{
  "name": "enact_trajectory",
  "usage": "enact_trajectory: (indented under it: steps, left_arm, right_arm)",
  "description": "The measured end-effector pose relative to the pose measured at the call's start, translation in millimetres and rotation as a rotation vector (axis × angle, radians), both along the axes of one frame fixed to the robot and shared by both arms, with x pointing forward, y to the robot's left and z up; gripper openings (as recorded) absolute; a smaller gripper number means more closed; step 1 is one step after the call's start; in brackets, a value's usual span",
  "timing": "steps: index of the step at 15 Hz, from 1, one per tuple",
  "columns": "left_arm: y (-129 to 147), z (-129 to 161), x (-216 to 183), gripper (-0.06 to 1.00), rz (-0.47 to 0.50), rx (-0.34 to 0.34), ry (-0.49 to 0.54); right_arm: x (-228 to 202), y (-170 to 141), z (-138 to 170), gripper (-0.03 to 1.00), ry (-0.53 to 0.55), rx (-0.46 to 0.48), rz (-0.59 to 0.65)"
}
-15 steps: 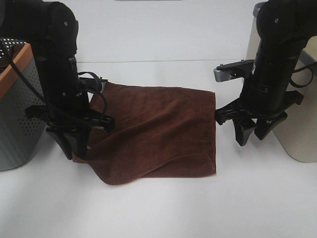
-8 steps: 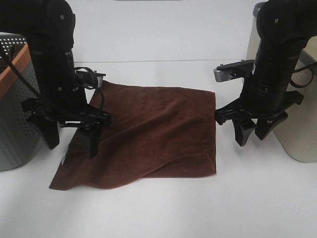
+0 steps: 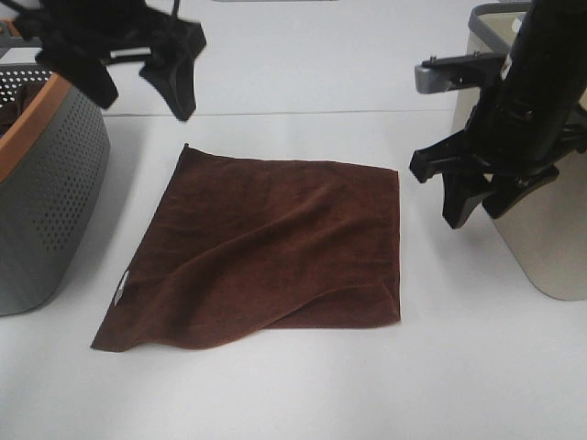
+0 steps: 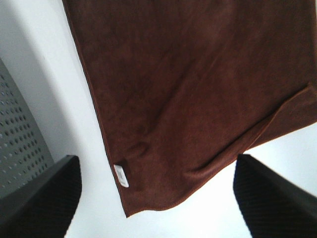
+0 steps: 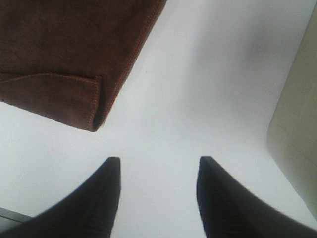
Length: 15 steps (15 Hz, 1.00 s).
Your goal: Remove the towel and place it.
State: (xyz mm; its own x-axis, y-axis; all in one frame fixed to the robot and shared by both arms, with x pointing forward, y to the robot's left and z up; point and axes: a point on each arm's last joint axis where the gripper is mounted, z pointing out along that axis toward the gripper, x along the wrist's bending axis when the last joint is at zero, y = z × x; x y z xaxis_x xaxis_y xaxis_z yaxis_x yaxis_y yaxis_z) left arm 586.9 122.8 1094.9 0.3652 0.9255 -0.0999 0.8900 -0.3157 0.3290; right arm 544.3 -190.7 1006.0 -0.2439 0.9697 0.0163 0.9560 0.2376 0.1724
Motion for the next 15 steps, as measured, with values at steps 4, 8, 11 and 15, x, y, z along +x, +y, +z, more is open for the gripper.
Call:
enact_trajectory:
  steps: [4,8,11,15]
  left_arm:
    - [32,103,-55,0.79,0.035,-0.094,-0.277]
    - [71,137,-128,0.79,0.058,-0.13,-0.394]
    - [97,106,-178,0.79,0.092,-0.116,-0.335]
    - [131,37,-248,0.79,0.119,-0.099,-0.279]
  right_arm:
    - [-44,-15,77,0.47,-0.162,0.055,0.007]
    - [-97,-34,122,0.47,-0.284,0.098,0.007]
    - [-142,-50,123,0.47,-0.332,0.114,0.007]
    - [-207,-72,88,0.47,-0.338,0.13,0.0]
